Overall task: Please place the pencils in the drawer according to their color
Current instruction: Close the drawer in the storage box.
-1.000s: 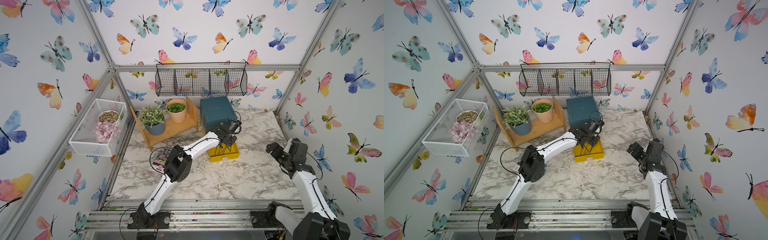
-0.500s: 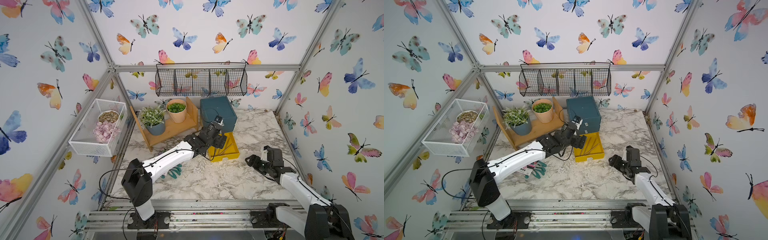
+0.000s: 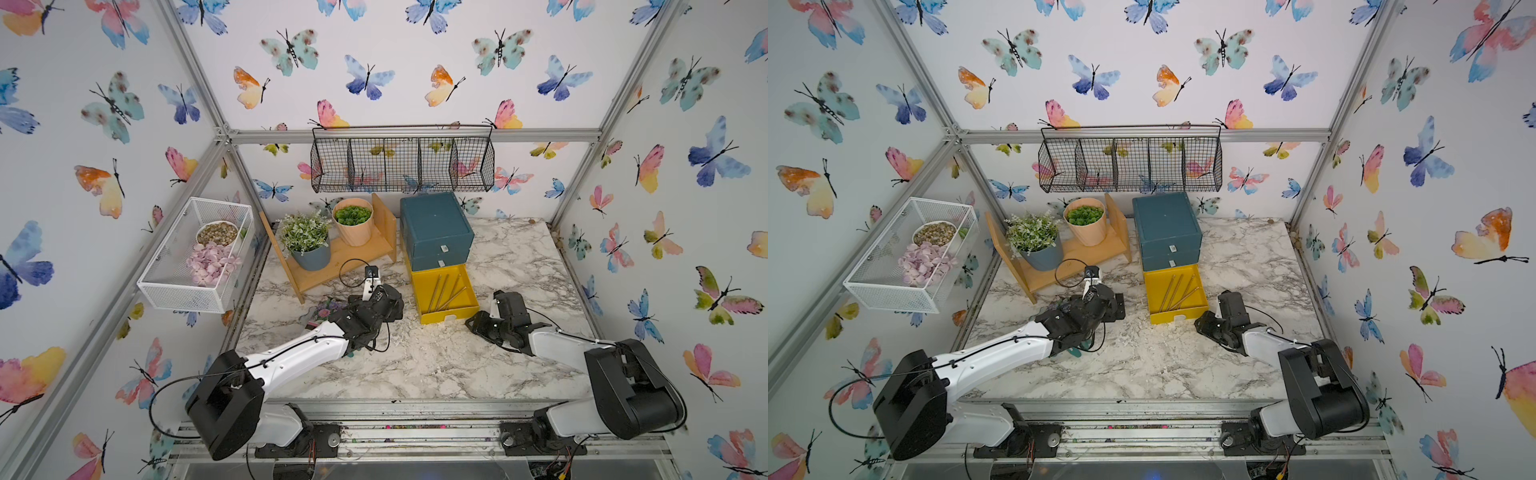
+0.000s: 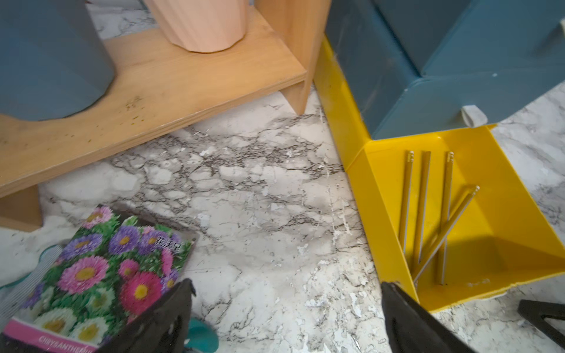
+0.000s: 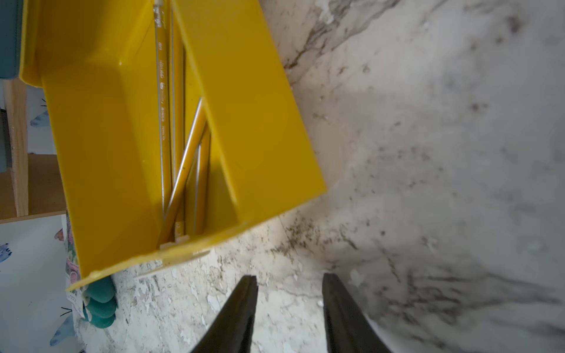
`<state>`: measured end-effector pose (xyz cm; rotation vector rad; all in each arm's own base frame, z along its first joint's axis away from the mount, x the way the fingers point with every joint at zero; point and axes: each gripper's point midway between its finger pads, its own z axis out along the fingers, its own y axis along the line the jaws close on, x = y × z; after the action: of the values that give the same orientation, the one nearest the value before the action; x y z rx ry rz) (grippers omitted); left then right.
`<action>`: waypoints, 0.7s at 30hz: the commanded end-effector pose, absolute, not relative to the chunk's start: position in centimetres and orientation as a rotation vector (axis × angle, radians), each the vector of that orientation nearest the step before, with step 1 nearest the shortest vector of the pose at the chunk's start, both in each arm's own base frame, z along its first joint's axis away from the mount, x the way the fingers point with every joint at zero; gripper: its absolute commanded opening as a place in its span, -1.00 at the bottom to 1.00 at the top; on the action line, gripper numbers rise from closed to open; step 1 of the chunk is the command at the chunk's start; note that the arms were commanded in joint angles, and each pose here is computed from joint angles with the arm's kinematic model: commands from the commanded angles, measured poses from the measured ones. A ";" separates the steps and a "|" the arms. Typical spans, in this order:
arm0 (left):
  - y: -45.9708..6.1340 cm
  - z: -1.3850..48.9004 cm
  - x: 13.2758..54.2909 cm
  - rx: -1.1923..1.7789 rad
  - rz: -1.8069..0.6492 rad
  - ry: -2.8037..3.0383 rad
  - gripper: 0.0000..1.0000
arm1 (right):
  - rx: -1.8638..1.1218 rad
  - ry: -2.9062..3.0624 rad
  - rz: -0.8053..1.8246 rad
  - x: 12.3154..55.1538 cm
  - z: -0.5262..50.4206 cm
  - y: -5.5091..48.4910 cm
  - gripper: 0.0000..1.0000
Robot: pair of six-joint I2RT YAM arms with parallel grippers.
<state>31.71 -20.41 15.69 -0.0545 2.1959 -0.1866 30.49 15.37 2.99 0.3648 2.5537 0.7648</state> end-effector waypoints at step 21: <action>-14.6 15.7 29.9 -0.261 -0.129 2.110 0.97 | 0.476 2.182 0.985 44.4 6.5 20.7 -0.35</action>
<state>30.15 -15.92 15.67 -0.2279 2.1248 -0.1684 42.15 20.19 4.36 0.4543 2.2984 0.9427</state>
